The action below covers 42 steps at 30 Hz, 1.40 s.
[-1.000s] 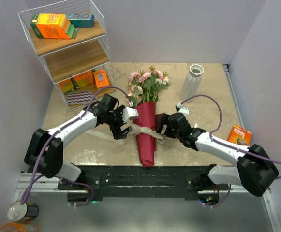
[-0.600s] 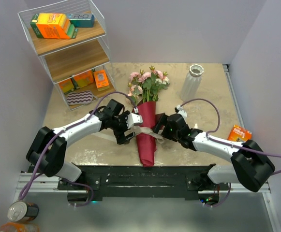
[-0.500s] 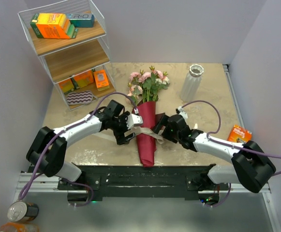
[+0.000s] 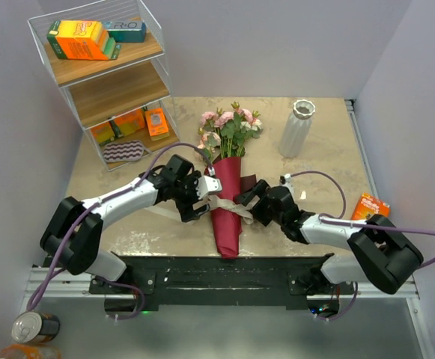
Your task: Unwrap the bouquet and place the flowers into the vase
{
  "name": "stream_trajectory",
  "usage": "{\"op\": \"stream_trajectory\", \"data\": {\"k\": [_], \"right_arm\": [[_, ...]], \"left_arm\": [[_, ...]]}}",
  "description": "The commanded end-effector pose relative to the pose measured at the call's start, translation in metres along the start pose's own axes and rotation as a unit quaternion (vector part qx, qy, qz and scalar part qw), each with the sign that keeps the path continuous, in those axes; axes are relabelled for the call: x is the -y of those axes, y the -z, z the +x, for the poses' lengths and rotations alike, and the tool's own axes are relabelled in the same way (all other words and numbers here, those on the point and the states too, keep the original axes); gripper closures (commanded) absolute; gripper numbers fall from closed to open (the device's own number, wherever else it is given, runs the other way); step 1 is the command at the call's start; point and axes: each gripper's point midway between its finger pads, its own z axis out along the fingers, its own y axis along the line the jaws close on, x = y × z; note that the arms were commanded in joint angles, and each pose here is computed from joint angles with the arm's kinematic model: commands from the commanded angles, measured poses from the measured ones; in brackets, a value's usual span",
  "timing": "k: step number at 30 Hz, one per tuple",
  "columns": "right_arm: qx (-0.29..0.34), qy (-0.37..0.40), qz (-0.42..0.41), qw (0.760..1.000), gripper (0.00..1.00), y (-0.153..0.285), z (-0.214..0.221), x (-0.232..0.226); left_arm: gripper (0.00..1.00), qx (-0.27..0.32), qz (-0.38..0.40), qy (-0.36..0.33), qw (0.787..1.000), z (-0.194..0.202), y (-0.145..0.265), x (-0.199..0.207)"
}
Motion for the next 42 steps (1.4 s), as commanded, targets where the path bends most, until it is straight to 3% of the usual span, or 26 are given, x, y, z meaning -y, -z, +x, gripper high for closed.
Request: {"op": "stream_trajectory", "data": {"k": [1, 4, 7, 8, 13, 14, 16, 22, 25, 26, 28, 29, 31, 37, 42], "right_arm": [[0.062, -0.033, -0.058, 0.996, 0.08, 0.001, -0.031, -0.031], [0.080, -0.031, -0.063, 0.994, 0.13, 0.004, -0.043, -0.034], [0.090, -0.028, -0.058, 0.994, 0.24, 0.005, -0.049, -0.030], [0.092, -0.028, -0.058, 0.994, 0.31, 0.006, -0.050, -0.030], [0.087, -0.028, -0.058, 0.994, 0.55, 0.004, -0.049, -0.028], [0.087, -0.027, -0.056, 0.994, 0.72, 0.004, -0.048, -0.027], [0.087, -0.026, -0.050, 0.995, 0.84, 0.004, -0.049, -0.024], [0.080, -0.020, -0.034, 0.996, 1.00, -0.003, -0.045, -0.015], [0.087, -0.018, -0.038, 0.995, 1.00, 0.000, -0.050, -0.018], [0.089, -0.016, -0.045, 0.995, 1.00, 0.003, -0.051, -0.023], [0.101, -0.001, -0.038, 0.994, 1.00, 0.009, -0.058, -0.027], [0.116, 0.004, -0.053, 0.992, 1.00, 0.020, -0.067, -0.039], [0.138, 0.027, -0.030, 0.990, 1.00, 0.031, -0.077, -0.036], [0.210, 0.063, -0.027, 0.975, 1.00, 0.083, -0.113, -0.058], [0.204, 0.067, 0.016, 0.977, 1.00, 0.088, -0.110, -0.035]], "left_arm": [[0.05, 0.013, -0.019, -0.007, 1.000, -0.007, 0.006, -0.002], [0.09, 0.013, -0.023, -0.008, 1.000, -0.008, 0.007, -0.004], [0.21, 0.010, -0.019, -0.009, 1.000, -0.008, 0.007, -0.002], [0.25, 0.009, -0.018, -0.009, 1.000, -0.008, 0.006, -0.001], [0.26, 0.010, -0.014, -0.011, 1.000, -0.011, 0.005, 0.002], [0.26, 0.011, -0.014, -0.011, 1.000, -0.012, 0.004, 0.002], [0.26, 0.011, -0.015, -0.013, 1.000, -0.013, 0.004, 0.001], [0.26, 0.011, -0.014, -0.017, 1.000, -0.015, 0.002, 0.001], [0.44, 0.009, -0.012, -0.018, 1.000, -0.015, 0.002, 0.000], [0.58, 0.008, -0.012, -0.018, 1.000, -0.015, 0.002, 0.000], [0.72, 0.008, -0.012, -0.019, 1.000, -0.017, 0.003, -0.001], [0.87, 0.009, -0.011, -0.016, 1.000, -0.018, 0.003, -0.001], [1.00, 0.014, -0.014, -0.013, 1.000, -0.022, 0.004, -0.002], [1.00, 0.026, -0.019, -0.010, 0.999, -0.029, 0.007, -0.004], [1.00, 0.026, -0.026, -0.009, 0.999, -0.027, 0.008, -0.006]]}}
